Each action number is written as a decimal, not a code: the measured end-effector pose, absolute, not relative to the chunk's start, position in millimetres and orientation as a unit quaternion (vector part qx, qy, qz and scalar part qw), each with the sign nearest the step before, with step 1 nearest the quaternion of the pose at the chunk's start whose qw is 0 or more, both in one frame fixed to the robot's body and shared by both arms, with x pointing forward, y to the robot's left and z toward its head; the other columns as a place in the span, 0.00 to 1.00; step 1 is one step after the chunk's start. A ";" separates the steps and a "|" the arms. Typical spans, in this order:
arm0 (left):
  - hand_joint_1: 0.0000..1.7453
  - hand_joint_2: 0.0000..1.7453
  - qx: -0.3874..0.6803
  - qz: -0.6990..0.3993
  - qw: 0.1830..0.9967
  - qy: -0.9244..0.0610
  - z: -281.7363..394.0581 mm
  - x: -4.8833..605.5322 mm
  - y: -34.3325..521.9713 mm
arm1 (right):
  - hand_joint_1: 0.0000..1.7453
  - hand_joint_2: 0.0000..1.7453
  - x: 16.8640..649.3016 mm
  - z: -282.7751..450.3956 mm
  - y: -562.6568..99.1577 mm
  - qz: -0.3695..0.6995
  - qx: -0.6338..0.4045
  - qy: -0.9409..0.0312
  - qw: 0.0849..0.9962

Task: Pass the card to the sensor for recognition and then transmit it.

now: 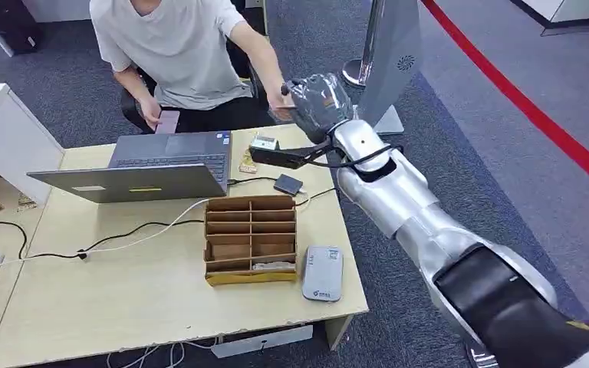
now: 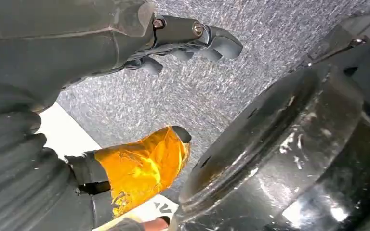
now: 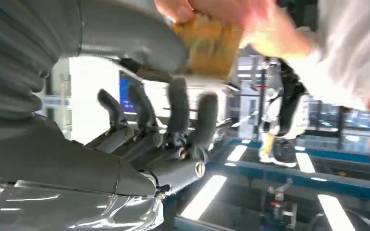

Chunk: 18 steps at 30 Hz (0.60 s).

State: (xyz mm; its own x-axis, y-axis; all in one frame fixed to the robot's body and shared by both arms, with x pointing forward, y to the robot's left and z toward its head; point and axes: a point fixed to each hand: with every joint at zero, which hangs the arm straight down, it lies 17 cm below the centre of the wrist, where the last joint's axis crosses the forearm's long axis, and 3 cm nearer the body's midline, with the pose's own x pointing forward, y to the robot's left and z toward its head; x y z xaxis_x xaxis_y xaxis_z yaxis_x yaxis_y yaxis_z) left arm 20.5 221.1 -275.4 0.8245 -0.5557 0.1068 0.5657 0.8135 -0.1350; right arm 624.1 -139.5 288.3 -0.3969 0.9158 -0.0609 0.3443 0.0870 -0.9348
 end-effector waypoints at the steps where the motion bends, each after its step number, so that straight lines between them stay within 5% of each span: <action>1: 0.00 1.00 -0.080 -0.293 0.952 -0.030 -275.5 20.3 221.5 | 0.00 1.00 620.7 280.8 -135.2 0.495 -0.461 -0.678 0.289; 18: 0.00 1.00 -0.059 -0.281 0.958 -0.021 -277.9 19.0 231.9 | 0.00 1.00 597.0 203.9 -163.1 0.531 -0.441 -0.653 0.312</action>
State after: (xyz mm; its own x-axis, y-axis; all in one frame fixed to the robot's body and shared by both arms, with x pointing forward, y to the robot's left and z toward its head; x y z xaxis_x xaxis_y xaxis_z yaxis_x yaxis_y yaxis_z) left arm 19.0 231.9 -277.9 0.8415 -0.5353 0.0729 0.5402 0.8354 -0.1012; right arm 597.0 -163.1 203.9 -0.4162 0.9072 -0.0607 0.2451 0.0476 -0.9683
